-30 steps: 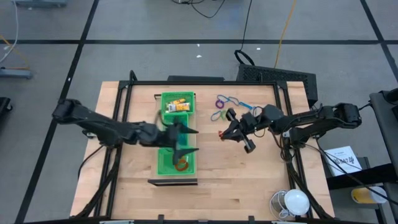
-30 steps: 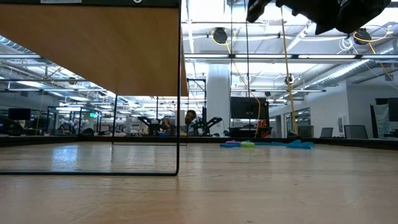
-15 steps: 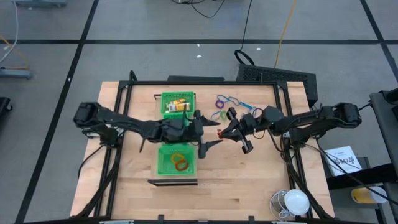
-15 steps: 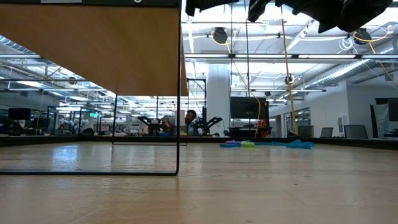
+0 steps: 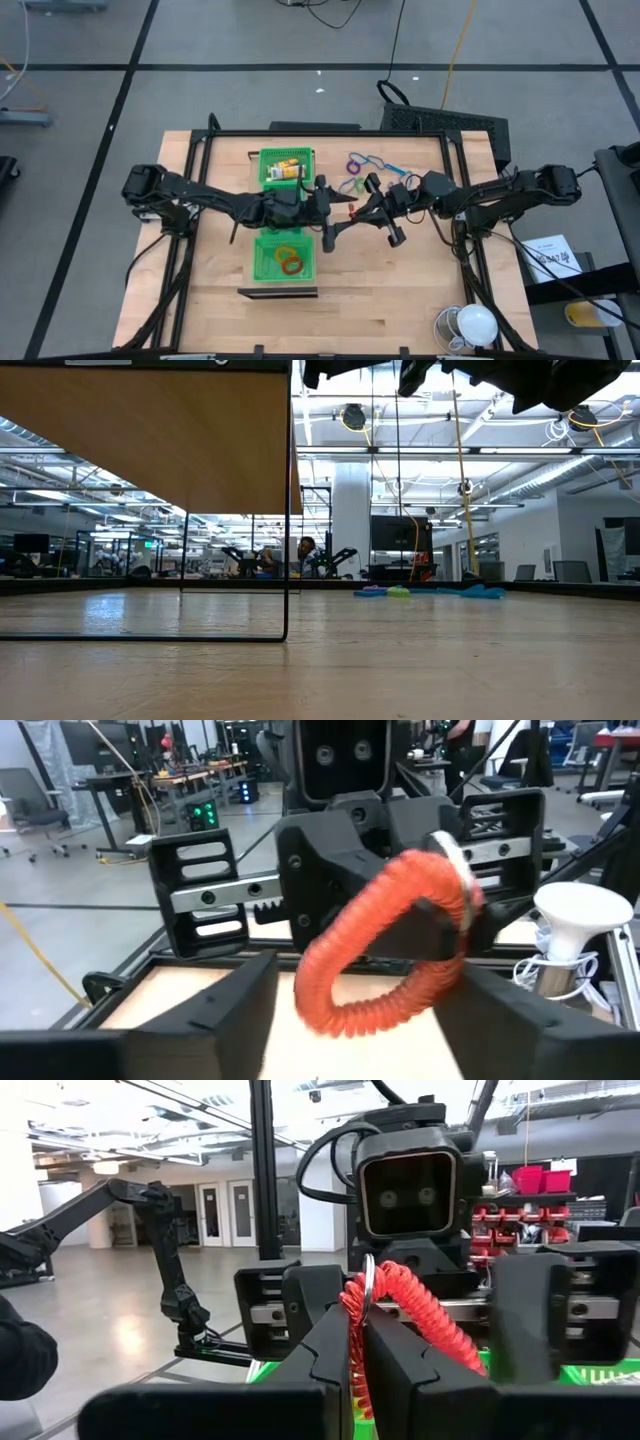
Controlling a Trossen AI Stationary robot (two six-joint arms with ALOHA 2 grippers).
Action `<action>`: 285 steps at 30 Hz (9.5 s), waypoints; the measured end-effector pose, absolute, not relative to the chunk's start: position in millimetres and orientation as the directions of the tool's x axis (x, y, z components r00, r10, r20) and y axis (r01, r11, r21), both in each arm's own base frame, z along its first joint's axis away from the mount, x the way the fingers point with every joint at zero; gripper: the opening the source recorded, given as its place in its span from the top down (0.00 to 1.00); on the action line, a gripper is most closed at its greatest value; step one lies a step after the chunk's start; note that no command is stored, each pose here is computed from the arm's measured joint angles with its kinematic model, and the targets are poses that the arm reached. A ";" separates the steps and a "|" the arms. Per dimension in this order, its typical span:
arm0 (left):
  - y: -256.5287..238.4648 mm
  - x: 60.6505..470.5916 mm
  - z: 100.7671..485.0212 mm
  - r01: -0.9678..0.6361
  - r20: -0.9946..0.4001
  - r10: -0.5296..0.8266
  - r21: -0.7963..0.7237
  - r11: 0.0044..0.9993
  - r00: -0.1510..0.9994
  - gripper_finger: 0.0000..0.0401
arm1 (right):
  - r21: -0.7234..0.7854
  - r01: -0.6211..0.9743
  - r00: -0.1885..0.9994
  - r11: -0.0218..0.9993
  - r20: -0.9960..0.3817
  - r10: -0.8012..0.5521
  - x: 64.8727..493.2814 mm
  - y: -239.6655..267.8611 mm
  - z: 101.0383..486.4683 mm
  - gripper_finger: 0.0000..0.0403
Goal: Pick & Place Office Desk Supplies
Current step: Put the orange spring rubber band into the bottom green bin on the shelf, then put the blue rubber band into the center green bin on the shelf
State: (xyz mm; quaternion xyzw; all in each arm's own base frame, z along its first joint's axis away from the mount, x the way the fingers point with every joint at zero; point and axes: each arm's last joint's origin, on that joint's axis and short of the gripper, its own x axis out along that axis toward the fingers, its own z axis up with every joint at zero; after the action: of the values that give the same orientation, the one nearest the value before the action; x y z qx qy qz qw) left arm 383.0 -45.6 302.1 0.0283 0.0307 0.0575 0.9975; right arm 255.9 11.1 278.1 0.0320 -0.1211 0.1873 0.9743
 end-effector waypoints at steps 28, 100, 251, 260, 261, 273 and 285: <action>-46.5 376.9 309.7 -0.065 -0.060 0.068 0.060 0.996 0.996 0.88 | 0.039 -0.367 0.918 0.930 0.177 0.355 241.2 7.6 285.4 0.52; -75.9 204.5 339.1 0.082 -0.356 -0.088 -0.030 0.996 0.930 0.30 | 0.119 -0.088 0.981 0.989 -0.164 0.107 195.1 -7.9 279.3 0.45; -26.6 381.9 289.7 -0.031 -0.042 0.028 -0.076 0.997 0.999 0.70 | -0.028 -0.037 0.961 0.999 0.272 0.043 231.5 20.4 226.2 1.00; -24.1 381.0 291.6 -0.035 -0.039 0.033 -0.060 0.998 0.999 0.97 | -0.026 -0.037 0.968 0.999 0.247 0.042 232.2 20.4 223.8 0.99; -24.2 379.5 292.3 -0.035 -0.051 0.032 -0.052 0.998 0.998 0.96 | -0.021 -0.039 0.970 0.999 0.240 0.043 232.3 20.4 223.1 0.98; -24.9 313.2 335.1 -0.034 -0.273 0.021 -0.042 0.999 0.962 0.98 | 0.008 -0.038 0.973 0.999 0.226 0.035 221.3 18.8 234.3 0.70; -35.5 243.7 335.0 -0.274 -0.587 0.176 -0.082 0.958 0.790 0.98 | -0.002 -0.035 0.985 0.999 0.171 0.035 205.2 17.3 243.4 0.62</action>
State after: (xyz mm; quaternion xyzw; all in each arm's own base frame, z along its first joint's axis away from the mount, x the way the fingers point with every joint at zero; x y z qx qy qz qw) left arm 243.7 -35.5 335.0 -0.0815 0.3010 0.1192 0.9426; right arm 205.2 17.3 243.4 0.0003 -0.0856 0.0176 0.9962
